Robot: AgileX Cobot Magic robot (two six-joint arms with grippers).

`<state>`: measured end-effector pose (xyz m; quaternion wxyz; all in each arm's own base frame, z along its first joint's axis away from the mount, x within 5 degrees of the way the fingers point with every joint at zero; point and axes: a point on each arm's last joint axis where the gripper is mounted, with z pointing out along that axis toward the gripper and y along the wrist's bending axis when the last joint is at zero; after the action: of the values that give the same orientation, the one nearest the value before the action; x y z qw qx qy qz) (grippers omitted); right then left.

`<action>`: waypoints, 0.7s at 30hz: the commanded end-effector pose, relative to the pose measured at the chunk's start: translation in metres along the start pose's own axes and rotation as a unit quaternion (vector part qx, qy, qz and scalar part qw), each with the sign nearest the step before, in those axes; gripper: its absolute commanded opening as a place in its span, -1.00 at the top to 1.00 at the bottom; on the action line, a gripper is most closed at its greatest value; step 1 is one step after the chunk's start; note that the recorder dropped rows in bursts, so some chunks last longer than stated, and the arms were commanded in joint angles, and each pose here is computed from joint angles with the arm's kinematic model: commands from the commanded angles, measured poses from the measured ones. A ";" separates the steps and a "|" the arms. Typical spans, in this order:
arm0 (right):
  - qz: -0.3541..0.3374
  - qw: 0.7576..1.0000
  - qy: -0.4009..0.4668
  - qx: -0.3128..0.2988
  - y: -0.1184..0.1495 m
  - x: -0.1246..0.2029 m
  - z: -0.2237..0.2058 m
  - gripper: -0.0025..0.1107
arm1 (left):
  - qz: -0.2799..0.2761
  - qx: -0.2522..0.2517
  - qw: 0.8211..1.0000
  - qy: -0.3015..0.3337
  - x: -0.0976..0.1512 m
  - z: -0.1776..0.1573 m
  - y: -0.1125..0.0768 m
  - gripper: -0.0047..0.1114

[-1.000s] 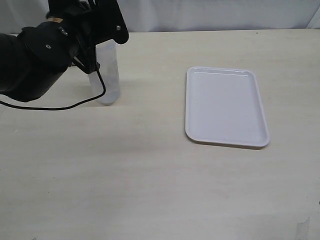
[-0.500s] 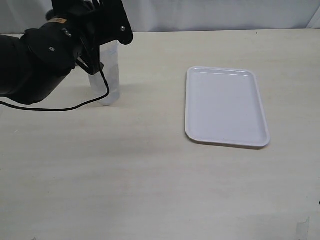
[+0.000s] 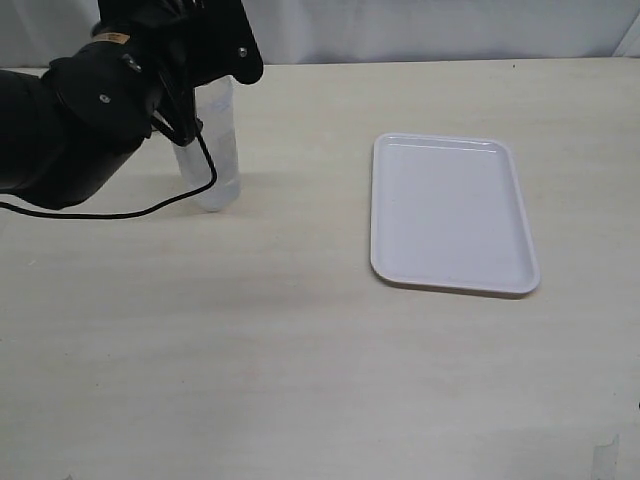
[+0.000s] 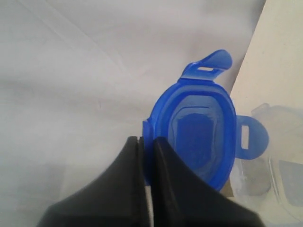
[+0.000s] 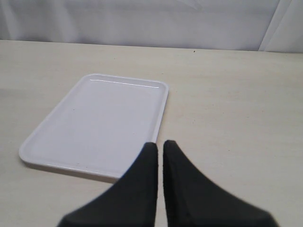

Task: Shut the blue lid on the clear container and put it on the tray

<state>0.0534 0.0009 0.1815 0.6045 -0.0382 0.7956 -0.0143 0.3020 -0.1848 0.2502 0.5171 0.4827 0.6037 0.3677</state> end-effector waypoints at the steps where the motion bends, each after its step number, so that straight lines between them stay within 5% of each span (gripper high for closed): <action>1: 0.001 1.000 -0.007 -0.001 0.000 0.000 0.000 0.88 | -0.001 -0.017 1.000 0.003 0.000 -0.002 0.004 0.92; 21: 0.001 1.000 -0.007 -0.001 0.000 0.000 0.000 0.88 | -0.023 -0.050 0.998 -0.013 0.005 -0.016 0.037 0.92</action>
<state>0.0534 0.0009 0.1815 0.6045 -0.0382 0.7956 -0.0143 0.2919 -0.1731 0.2850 0.5547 0.4464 0.5938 0.3746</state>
